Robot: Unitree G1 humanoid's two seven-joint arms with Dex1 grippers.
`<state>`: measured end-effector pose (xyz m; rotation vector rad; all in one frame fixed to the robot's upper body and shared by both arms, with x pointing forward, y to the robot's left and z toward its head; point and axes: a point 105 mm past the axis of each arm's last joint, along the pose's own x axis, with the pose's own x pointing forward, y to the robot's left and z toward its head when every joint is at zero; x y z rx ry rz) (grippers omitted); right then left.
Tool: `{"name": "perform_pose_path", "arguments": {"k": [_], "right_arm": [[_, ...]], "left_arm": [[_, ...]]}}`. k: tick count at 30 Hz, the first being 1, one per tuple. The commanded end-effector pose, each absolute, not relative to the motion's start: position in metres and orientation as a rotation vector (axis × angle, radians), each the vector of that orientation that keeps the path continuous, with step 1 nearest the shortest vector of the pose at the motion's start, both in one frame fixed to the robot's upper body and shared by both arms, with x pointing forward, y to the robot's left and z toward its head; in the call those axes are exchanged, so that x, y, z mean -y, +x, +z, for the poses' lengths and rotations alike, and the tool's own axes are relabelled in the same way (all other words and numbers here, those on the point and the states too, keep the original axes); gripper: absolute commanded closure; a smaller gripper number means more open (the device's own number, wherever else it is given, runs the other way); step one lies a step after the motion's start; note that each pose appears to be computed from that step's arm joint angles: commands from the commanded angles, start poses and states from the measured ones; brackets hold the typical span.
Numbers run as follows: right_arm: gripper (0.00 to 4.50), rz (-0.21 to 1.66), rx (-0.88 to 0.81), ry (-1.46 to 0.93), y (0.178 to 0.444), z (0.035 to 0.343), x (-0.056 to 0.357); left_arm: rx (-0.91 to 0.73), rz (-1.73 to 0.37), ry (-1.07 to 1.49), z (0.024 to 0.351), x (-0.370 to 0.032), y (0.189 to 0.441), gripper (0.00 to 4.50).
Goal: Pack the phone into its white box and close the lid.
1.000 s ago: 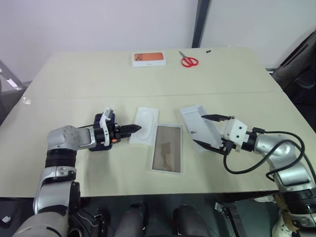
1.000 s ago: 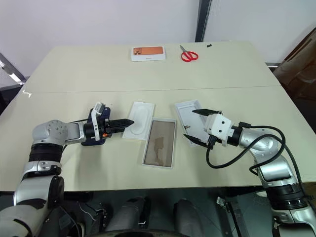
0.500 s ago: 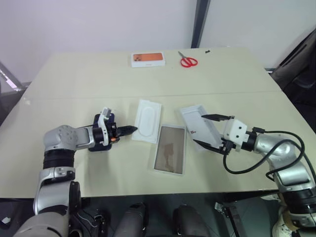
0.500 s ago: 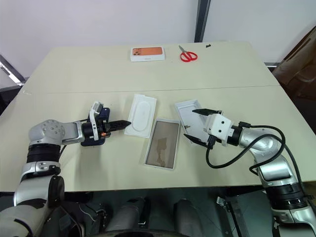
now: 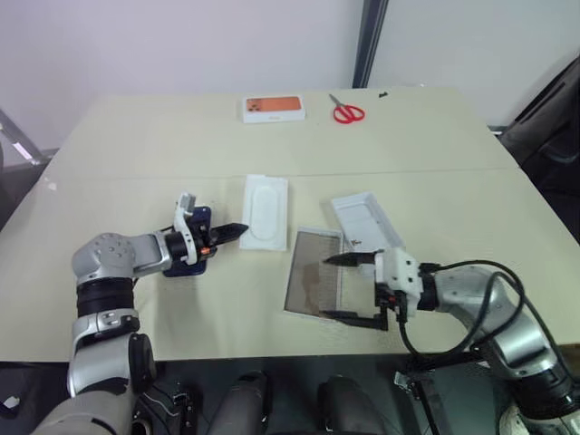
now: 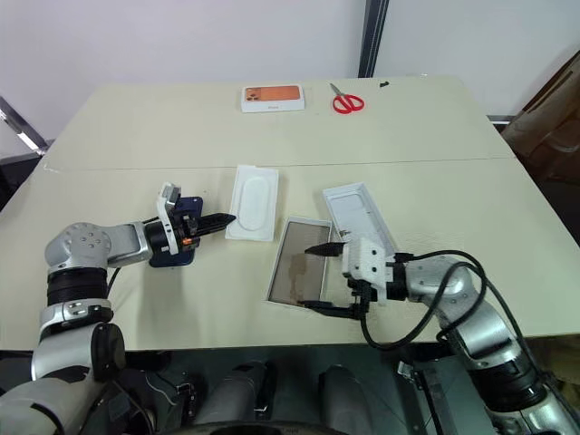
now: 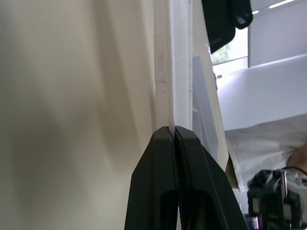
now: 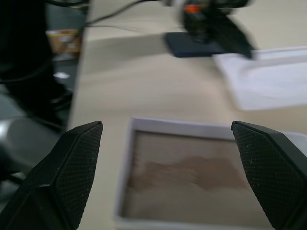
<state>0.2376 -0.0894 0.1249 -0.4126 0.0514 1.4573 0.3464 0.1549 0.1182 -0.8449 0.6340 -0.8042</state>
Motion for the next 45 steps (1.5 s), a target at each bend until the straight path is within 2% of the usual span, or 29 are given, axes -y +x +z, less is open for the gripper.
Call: {"name": "perform_pose_path", "arguments": {"k": [1, 8, 9, 11, 15, 18, 23, 29, 34, 37, 41, 45], "right_arm": [[0.00, 1.531, -0.051, -0.444, 0.237, 0.125, 0.079], [0.00, 1.569, -0.159, -0.509, 0.238, 0.101, 0.075], [0.24, 1.572, -0.164, -0.519, 0.239, 0.099, 0.076], [0.84, 1.573, -0.193, -0.540, 0.239, 0.095, 0.079], [3.01, 1.564, -0.206, -0.586, 0.242, 0.088, 0.083], [4.43, 1.558, -0.200, -0.625, 0.246, 0.087, 0.086], [4.43, 1.508, -0.146, -0.616, 0.259, 0.098, 0.084], [4.43, 1.328, -0.033, -0.689, 0.301, 0.113, 0.081], [4.43, 1.352, -0.028, -0.668, 0.303, 0.114, 0.077], [3.59, 1.366, -0.038, -0.632, 0.303, 0.115, 0.078], [1.65, 1.356, 0.010, -0.721, 0.303, 0.117, 0.081], [1.65, 1.285, 0.036, -0.654, 0.311, 0.135, 0.096]], "left_arm": [[-0.568, -0.837, -0.818, 0.132, -0.156, 0.347, 4.46], [-0.537, -0.845, -0.795, 0.136, -0.157, 0.344, 4.46], [-0.537, -0.844, -0.792, 0.135, -0.157, 0.344, 4.49], [-0.546, -0.846, -0.793, 0.134, -0.157, 0.341, 4.50], [-0.549, -0.844, -0.786, 0.132, -0.157, 0.340, 4.50], [-0.547, -0.850, -0.800, 0.134, -0.156, 0.342, 4.50], [-0.534, -0.861, -0.846, 0.144, -0.156, 0.346, 4.50], [-0.477, -0.868, -0.896, 0.165, -0.156, 0.356, 4.50], [-0.488, -0.870, -0.872, 0.163, -0.143, 0.357, 4.50], [-0.507, -0.867, -0.844, 0.156, -0.136, 0.355, 4.50], [-0.534, -0.881, -0.835, 0.149, -0.129, 0.351, 4.50], [-0.556, -0.892, -0.818, 0.144, -0.122, 0.347, 4.50]]}}
